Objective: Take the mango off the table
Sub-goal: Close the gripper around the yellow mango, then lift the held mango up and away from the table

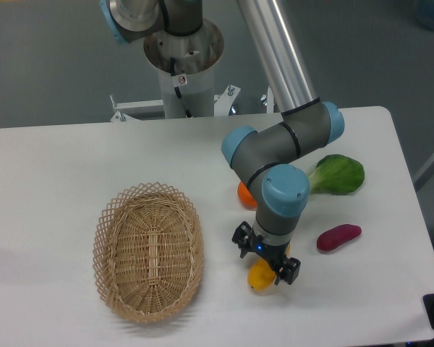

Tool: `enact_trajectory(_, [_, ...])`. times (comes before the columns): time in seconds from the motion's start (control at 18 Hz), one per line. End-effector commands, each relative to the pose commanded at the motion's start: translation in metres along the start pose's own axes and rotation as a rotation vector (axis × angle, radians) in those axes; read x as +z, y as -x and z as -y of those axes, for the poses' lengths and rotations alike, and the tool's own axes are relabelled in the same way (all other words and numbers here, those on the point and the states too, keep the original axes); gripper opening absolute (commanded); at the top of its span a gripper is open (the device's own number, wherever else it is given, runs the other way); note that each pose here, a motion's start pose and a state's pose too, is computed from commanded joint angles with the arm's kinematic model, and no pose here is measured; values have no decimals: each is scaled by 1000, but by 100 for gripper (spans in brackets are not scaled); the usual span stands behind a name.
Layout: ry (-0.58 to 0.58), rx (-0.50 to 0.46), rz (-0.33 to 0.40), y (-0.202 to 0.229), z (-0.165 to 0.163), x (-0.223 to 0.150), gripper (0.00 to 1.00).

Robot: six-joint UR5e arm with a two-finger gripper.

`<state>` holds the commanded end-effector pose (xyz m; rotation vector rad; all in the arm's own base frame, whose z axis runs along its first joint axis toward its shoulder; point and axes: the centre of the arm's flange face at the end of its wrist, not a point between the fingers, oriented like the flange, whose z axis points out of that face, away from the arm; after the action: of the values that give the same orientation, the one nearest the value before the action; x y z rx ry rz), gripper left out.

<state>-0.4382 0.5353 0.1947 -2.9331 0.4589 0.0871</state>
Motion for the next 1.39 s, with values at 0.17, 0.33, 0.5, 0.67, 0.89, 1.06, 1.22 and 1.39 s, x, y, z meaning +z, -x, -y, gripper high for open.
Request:
enact_trajectory(0.17, [-9,2,24,0,0,-1,87])
enact_trajectory(0.33, [-14,15,36,1,1,-5,58])
enact_trajectory(0.5, [-16,16,41,3,2,-8,47])
enact_trajectory(0.67, [-23,18,57,7,4,-17,45])
enact_trajectory(0.89, [-26,19,65,8,5,-23,40])
enact_trajectory(1.06, [-51,20,124,20,7,-59,40])
enact_trajectory(1.22, [-53,23,152,42,8,-112,41])
enact_trajectory(1.39, [-35,11,112,53,-5,-169,41])
